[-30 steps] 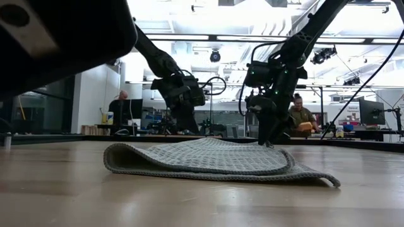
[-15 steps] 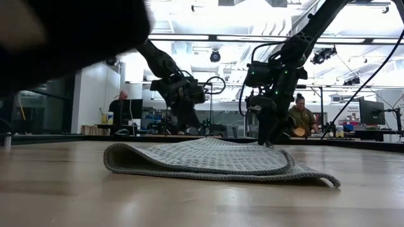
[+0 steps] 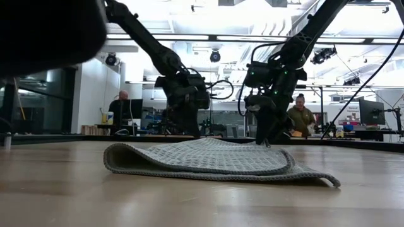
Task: Fold microfiber towels
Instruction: Fold the gray microfiber towel
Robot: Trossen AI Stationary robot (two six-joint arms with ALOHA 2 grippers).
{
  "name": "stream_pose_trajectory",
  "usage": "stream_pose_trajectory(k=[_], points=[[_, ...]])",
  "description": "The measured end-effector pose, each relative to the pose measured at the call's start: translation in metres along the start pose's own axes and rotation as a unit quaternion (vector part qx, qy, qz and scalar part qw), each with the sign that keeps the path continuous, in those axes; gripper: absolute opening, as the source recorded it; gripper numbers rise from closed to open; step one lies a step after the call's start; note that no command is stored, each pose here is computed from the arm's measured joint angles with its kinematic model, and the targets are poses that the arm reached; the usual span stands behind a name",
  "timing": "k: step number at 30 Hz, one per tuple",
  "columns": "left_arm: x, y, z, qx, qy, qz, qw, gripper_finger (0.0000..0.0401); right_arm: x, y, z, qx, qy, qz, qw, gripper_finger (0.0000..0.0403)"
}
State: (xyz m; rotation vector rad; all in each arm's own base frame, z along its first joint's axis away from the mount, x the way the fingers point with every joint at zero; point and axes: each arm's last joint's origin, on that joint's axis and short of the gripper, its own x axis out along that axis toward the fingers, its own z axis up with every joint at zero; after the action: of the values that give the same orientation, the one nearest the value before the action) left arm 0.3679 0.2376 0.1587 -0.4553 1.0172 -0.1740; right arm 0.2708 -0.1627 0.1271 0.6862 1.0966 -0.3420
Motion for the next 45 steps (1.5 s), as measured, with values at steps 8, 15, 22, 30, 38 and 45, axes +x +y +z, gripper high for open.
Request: stream_pose_trajectory(k=[8, 15, 22, 30, 38, 45], points=[[0.002, -0.004, -0.001, -0.007, 0.013, -0.003, 1.0, 0.001, 0.002, 0.006, -0.001, -0.01, 0.001, 0.01, 1.0, 0.0151], [0.002, -0.004, -0.001, 0.018, 0.012, -0.002, 1.0, 0.0041, 0.003, 0.01, -0.001, -0.017, 0.002, 0.015, 1.0, 0.0151], [0.002, -0.003, 0.004, 0.011, -0.013, -0.008, 1.0, 0.0115, 0.003, 0.01, -0.002, -0.018, 0.003, 0.015, 1.0, 0.0151], [0.002, -0.004, 0.007, -0.023, -0.029, -0.03, 0.999, 0.0127, 0.003, 0.01, -0.002, -0.018, 0.003, 0.015, 1.0, 0.0151], [0.002, -0.002, 0.005, -0.093, -0.014, 0.016, 0.995, 0.0127, 0.003, 0.01, -0.002, -0.018, 0.003, 0.016, 1.0, 0.0151], [0.005, -0.011, 0.011, -0.107, -0.006, 0.039, 0.993, 0.0127, 0.003, 0.01, -0.002, -0.022, 0.003, 0.016, 1.0, 0.0151]])
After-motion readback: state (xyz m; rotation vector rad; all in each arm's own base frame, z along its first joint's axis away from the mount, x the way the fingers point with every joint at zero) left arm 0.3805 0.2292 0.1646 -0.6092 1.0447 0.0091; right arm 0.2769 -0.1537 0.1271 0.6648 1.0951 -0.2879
